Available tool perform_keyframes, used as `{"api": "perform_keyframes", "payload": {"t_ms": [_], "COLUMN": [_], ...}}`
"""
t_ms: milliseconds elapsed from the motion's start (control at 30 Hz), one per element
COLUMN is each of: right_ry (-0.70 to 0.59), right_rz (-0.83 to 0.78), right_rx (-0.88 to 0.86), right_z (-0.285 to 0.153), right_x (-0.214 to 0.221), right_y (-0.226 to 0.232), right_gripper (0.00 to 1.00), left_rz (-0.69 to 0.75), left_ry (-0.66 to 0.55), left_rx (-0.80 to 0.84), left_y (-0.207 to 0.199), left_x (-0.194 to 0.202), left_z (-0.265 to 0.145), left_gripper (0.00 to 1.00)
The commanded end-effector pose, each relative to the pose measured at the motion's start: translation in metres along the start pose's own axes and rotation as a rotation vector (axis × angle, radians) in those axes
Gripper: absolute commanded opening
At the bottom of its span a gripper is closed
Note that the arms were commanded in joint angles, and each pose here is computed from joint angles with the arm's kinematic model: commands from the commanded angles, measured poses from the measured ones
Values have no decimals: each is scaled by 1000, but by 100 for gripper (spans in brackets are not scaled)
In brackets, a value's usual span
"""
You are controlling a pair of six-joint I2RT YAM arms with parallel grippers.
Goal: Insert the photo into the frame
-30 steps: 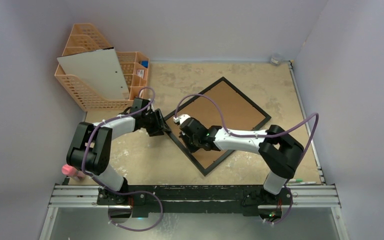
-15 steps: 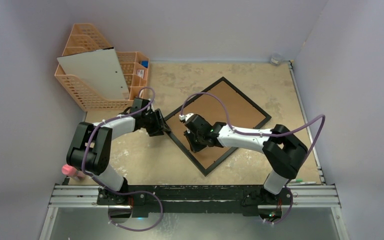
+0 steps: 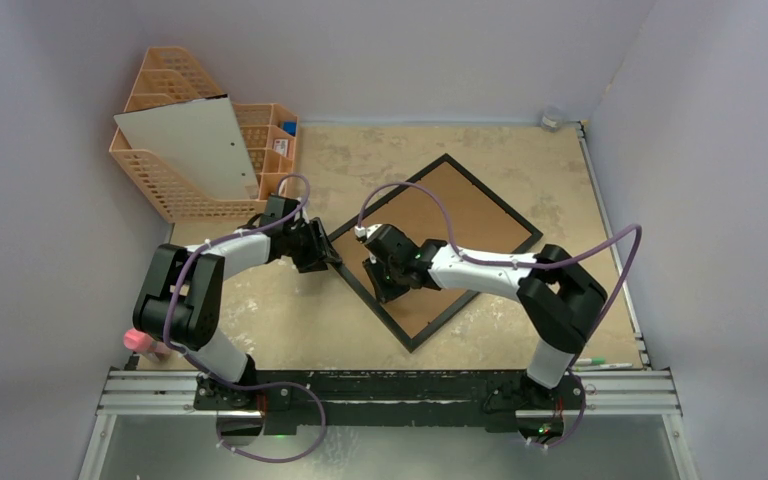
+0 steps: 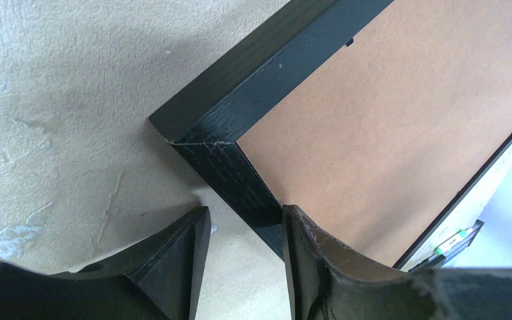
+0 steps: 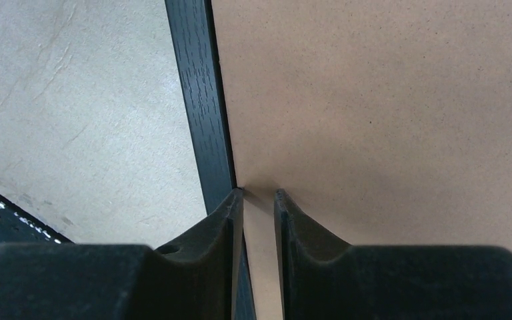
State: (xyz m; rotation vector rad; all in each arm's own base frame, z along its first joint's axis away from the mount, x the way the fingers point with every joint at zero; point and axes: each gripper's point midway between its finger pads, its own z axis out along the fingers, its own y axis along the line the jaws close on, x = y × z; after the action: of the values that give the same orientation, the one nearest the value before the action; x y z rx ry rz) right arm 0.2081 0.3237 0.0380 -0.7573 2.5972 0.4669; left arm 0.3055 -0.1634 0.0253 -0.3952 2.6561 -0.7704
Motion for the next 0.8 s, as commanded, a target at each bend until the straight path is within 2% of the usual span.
{"api": "perform_keyframes", "payload": {"t_ms": [0,267,767], "right_ry": [93,97,169], "right_rz": [33,-18,-22], "right_rx": [40,91,141], "right_z": [16,17,27], "right_x": [23,28,42], "right_y": [-8,-21,-28], "right_gripper": [28,20,25], "left_rz": [-8,-6,-7], "left_ry": [41,43,40], "left_rx": [-142,-142,-142], "left_y": [36,37,37], "left_x": [19,19,19], "left_z": [2,2,2], "left_gripper": [46,46,46]}}
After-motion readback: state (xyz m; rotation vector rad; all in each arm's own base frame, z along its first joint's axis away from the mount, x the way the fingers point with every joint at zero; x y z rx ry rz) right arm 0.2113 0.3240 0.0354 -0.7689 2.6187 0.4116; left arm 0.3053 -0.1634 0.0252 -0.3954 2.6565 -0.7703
